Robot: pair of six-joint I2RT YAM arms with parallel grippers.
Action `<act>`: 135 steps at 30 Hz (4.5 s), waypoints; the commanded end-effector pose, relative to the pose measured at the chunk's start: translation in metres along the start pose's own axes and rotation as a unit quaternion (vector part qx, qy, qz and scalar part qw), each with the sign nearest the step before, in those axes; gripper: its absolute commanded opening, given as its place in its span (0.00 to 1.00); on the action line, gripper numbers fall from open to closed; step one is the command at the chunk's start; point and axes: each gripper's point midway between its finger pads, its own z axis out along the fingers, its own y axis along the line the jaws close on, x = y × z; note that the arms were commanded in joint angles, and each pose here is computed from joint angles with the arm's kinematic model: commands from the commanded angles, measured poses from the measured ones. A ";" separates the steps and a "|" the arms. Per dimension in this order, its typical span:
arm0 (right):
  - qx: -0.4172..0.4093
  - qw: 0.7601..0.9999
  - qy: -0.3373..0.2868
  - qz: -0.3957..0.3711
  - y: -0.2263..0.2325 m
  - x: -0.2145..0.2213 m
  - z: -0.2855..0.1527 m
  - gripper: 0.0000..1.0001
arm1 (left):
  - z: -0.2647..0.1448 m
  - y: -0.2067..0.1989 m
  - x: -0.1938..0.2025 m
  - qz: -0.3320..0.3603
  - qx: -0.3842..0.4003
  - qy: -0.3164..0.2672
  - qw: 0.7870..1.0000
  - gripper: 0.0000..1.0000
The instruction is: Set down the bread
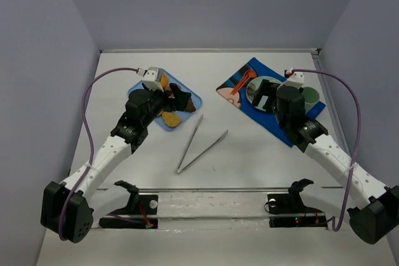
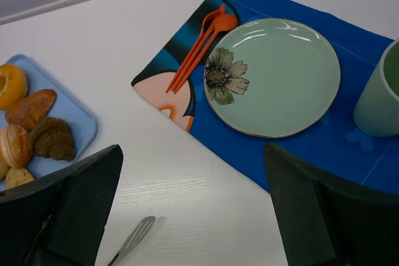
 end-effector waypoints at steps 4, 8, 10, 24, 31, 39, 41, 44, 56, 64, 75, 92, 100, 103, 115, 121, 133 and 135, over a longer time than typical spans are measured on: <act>-0.001 1.000 -0.006 0.006 -0.008 0.003 -0.011 1.00 | 0.009 -0.012 -0.022 0.002 0.024 -0.025 0.999 0.99; -0.024 1.000 0.013 0.011 -0.005 0.020 -0.016 1.00 | 0.020 0.002 0.007 -0.014 0.001 0.022 1.000 0.99; -0.025 1.000 0.011 0.009 -0.007 0.021 -0.018 1.00 | 0.021 0.008 0.022 -0.019 -0.010 0.046 0.999 0.99; -0.043 0.999 0.025 -0.007 -0.008 0.036 -0.022 1.00 | -0.041 0.016 0.170 -0.083 -0.049 0.220 0.971 0.99; -0.059 0.998 0.033 -0.009 -0.005 0.042 -0.024 1.00 | -0.062 -0.007 0.224 -0.072 -0.062 0.309 0.946 0.99; -0.076 0.996 0.040 -0.013 0.000 0.045 -0.026 1.00 | -0.080 -0.011 0.244 -0.030 -0.081 0.352 0.932 0.99; -0.078 0.996 0.042 -0.014 0.001 0.045 -0.026 1.00 | -0.082 -0.016 0.246 -0.022 -0.072 0.358 0.931 0.99; -0.081 0.996 0.044 -0.016 0.003 0.046 -0.025 1.00 | -0.085 -0.025 0.254 -0.004 -0.060 0.374 0.926 0.99; -0.083 0.996 0.037 -0.015 0.002 0.043 -0.029 1.00 | -0.053 0.005 0.259 0.092 -0.196 0.358 0.908 0.99; -0.084 0.996 0.026 -0.015 -0.001 0.037 -0.034 1.00 | -0.042 0.014 0.283 0.138 -0.220 0.402 0.878 0.99; -0.078 0.997 0.013 -0.006 -0.004 0.032 -0.038 1.00 | -0.054 -0.021 0.271 0.129 -0.158 0.401 0.893 0.36; -0.100 0.995 0.017 -0.005 0.002 0.032 -0.042 1.00 | -0.027 -0.024 0.109 0.016 -0.166 0.236 0.957 0.53; -0.095 0.995 0.021 -0.008 0.002 0.036 -0.038 1.00 | -0.023 -0.004 0.061 -0.009 -0.200 0.173 0.964 0.56; -0.094 0.995 0.025 -0.011 0.002 0.037 -0.036 1.00 | -0.024 0.005 0.059 -0.011 -0.224 0.172 0.959 0.60; -0.088 0.996 0.023 -0.009 0.000 0.037 -0.036 1.00 | -0.001 0.031 0.072 0.021 -0.269 0.210 0.940 0.63; -0.079 0.996 0.026 -0.007 -0.002 0.040 -0.033 1.00 | 0.009 0.036 0.081 0.026 -0.265 0.230 0.936 0.65; -0.073 0.997 0.028 -0.007 -0.005 0.042 -0.031 1.00 | 0.022 0.046 0.112 0.029 -0.266 0.281 0.921 0.68; -0.072 0.997 0.027 -0.006 -0.004 0.041 -0.031 1.00 | 0.025 0.044 0.112 0.031 -0.261 0.284 0.922 0.68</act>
